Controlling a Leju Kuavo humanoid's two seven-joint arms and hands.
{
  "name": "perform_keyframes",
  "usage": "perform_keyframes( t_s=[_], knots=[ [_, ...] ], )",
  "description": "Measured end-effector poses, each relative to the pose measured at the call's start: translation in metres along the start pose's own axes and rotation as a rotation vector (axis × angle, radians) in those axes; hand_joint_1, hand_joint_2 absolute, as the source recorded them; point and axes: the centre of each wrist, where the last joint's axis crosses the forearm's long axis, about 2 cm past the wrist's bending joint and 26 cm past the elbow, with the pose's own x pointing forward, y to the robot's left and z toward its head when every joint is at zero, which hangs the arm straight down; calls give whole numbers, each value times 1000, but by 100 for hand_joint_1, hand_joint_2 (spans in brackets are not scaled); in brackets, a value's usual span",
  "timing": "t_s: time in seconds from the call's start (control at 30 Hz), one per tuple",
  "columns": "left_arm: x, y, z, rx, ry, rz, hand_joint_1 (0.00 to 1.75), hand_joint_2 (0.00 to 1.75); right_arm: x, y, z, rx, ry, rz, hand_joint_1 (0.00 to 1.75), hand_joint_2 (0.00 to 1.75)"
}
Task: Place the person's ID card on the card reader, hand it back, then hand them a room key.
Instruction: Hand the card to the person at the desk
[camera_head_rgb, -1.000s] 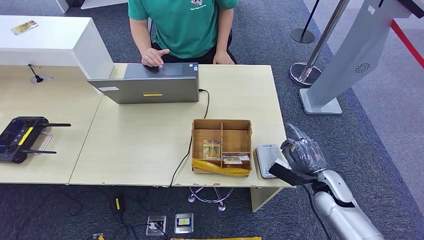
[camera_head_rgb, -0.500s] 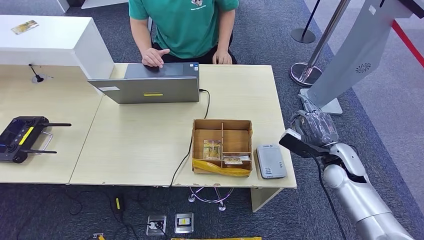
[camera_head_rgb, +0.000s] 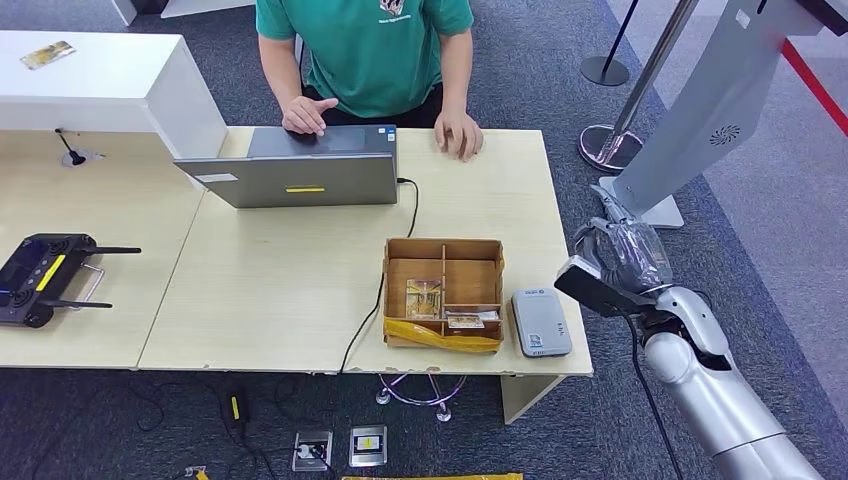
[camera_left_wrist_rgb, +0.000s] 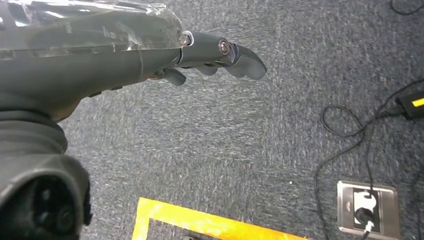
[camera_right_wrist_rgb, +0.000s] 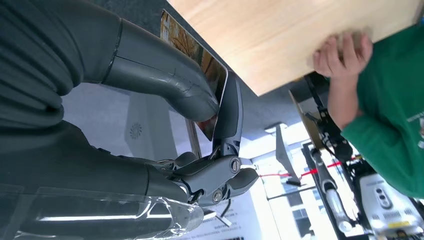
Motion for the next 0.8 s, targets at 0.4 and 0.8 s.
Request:
perform_keyframes(
  t_s=[0.4, 0.8],
  knots=[
    [4, 3, -3, -51, -80, -58, 0, 0, 49, -69, -113, -288, -313, 66, 175, 175],
    [4, 9, -6, -78, -108, -131, 0, 0, 101, -91, -188, -221, -333, 78, 175, 175]
  ],
)
